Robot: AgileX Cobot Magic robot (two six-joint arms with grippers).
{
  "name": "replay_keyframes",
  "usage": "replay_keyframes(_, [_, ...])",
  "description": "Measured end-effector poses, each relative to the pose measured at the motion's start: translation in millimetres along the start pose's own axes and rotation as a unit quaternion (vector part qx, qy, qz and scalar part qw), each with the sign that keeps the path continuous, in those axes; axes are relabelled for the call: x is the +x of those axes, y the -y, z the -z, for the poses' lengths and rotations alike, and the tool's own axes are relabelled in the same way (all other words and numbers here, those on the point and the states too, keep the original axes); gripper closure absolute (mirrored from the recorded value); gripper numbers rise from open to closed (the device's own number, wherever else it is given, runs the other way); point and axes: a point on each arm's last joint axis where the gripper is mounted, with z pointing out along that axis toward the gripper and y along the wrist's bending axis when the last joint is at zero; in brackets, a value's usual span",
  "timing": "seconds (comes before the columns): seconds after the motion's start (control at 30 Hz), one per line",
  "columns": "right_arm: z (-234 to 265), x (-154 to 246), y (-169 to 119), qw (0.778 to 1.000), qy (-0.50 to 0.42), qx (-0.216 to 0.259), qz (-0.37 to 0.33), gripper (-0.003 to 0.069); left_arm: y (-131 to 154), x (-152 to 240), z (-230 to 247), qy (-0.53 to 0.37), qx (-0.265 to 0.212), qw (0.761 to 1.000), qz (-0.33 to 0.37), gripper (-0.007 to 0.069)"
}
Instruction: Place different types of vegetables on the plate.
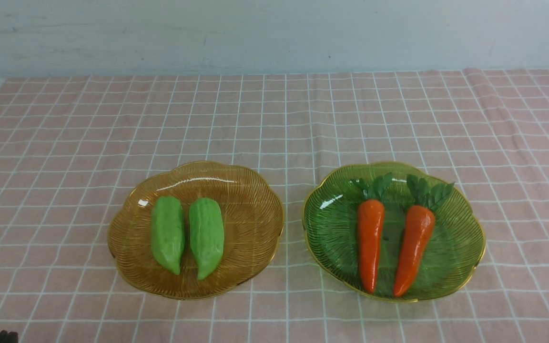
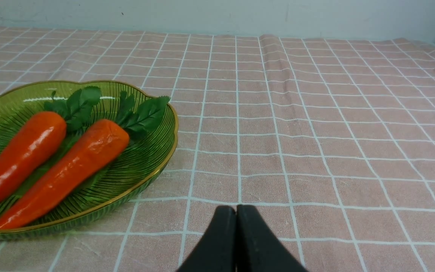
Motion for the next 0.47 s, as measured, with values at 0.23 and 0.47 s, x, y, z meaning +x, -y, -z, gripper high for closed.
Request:
replay_keyframes(0.23, [0.0, 0.0, 0.0, 1.0, 0.0, 0.0, 0.0, 0.0674, -1.6, -0.1, 0.6, 0.002, -0.015, 1.0, 0.003, 0.0629])
replay_keyframes(0.47, [0.0, 0.0, 0.0, 1.0, 0.0, 0.0, 0.0, 0.0674, -1.6, -0.1, 0.6, 0.002, -0.015, 1.0, 0.003, 0.0629])
